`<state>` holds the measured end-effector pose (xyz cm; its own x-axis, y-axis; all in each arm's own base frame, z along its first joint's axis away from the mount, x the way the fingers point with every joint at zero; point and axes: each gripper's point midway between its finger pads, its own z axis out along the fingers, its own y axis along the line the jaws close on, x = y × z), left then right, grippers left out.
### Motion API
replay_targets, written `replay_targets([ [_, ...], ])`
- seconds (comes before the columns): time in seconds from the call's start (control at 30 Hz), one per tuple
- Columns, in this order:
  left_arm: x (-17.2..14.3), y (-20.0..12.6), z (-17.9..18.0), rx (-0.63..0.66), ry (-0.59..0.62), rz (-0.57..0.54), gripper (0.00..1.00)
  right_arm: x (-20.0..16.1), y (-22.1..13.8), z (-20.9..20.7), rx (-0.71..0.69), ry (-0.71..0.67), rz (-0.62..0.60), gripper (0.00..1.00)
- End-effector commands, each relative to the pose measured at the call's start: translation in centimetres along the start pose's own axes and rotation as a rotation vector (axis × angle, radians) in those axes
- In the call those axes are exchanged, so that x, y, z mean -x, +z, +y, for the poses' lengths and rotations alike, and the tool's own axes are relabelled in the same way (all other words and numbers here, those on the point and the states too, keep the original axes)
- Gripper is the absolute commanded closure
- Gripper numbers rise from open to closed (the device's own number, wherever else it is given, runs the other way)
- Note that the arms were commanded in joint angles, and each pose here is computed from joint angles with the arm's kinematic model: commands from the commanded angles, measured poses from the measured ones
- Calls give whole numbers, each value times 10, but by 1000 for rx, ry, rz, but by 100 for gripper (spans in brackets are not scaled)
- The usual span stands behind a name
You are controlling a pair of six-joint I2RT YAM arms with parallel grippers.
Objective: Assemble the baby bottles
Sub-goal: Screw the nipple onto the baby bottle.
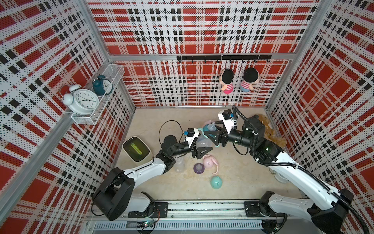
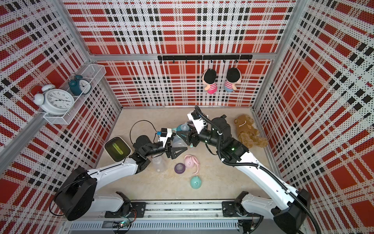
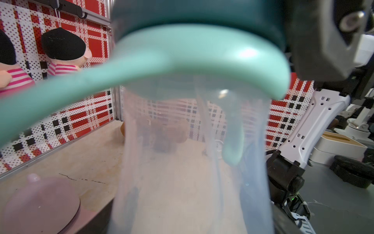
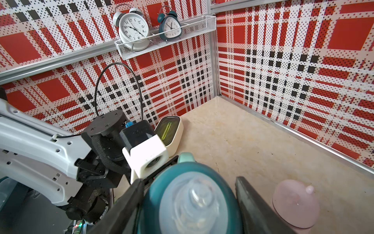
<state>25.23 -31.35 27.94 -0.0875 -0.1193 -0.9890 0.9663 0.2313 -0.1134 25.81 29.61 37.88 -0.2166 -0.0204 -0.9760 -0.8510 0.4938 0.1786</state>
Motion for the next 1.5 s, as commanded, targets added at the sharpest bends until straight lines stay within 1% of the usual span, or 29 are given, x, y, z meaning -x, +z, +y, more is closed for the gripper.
replay_targets([
  [0.0, 34, -3, 18, 173, 100, -98, 100, -2, 4, 0, -24, 57, 19, 55],
  [0.07, 37, -3, 28, 261, 116, -105, 100, -7, 7, -2, -81, 68, 38, 58],
  [0.13, 39, -2, 35, 343, 134, -111, 100, -10, 12, 3, -118, 83, 54, 58],
  [0.23, 41, -3, 41, 439, 145, -124, 100, -12, 18, 1, -203, 162, 52, 60],
  [0.3, 41, -2, 42, 474, 151, -128, 100, -13, 20, -4, -286, 232, 45, 63],
  [0.37, 40, -1, 43, 506, 156, -127, 100, -15, 21, -5, -363, 277, 49, 63],
  [0.43, 38, 0, 42, 531, 163, -121, 100, -16, 23, -7, -477, 269, 61, 62],
  [0.47, 38, 0, 43, 540, 163, -118, 100, -16, 23, -7, -527, 295, 58, 62],
  [0.57, 34, 5, 39, 528, 168, -105, 100, -9, 30, -4, -571, 328, 52, 54],
  [0.67, 32, 5, 39, 533, 166, -96, 100, -8, 31, -3, -560, 339, 39, 47],
  [0.7, 31, 4, 40, 534, 168, -91, 100, -6, 29, -2, -552, 340, 28, 42],
  [0.8, 30, 2, 39, 514, 168, -86, 100, 2, 23, 3, -503, 287, -1, 20],
  [0.83, 29, 2, 39, 494, 166, -79, 100, 8, 21, 7, -465, 247, -2, 15],
  [0.9, 28, 2, 36, 437, 159, -70, 100, 16, 17, 13, -375, 211, -3, 9],
  [0.97, 28, -1, 33, 376, 151, -68, 100, 22, 13, 22, -249, 192, -4, 8],
  [1.07, 28, -5, 24, 277, 144, -61, 100, 29, -4, 26, -182, 174, -33, 7],
  [1.2, 25, -12, 17, 206, 141, -50, 100, 25, -19, 29, -139, 108, -21, 5],
  [1.33, 22, -12, 5, 113, 146, -35, 100, 12, -24, 31, -111, 38, 2, 5],
  [1.47, 19, -10, -4, 51, 139, -30, 100, 6, -22, 30, -99, 10, 7, 6],
])
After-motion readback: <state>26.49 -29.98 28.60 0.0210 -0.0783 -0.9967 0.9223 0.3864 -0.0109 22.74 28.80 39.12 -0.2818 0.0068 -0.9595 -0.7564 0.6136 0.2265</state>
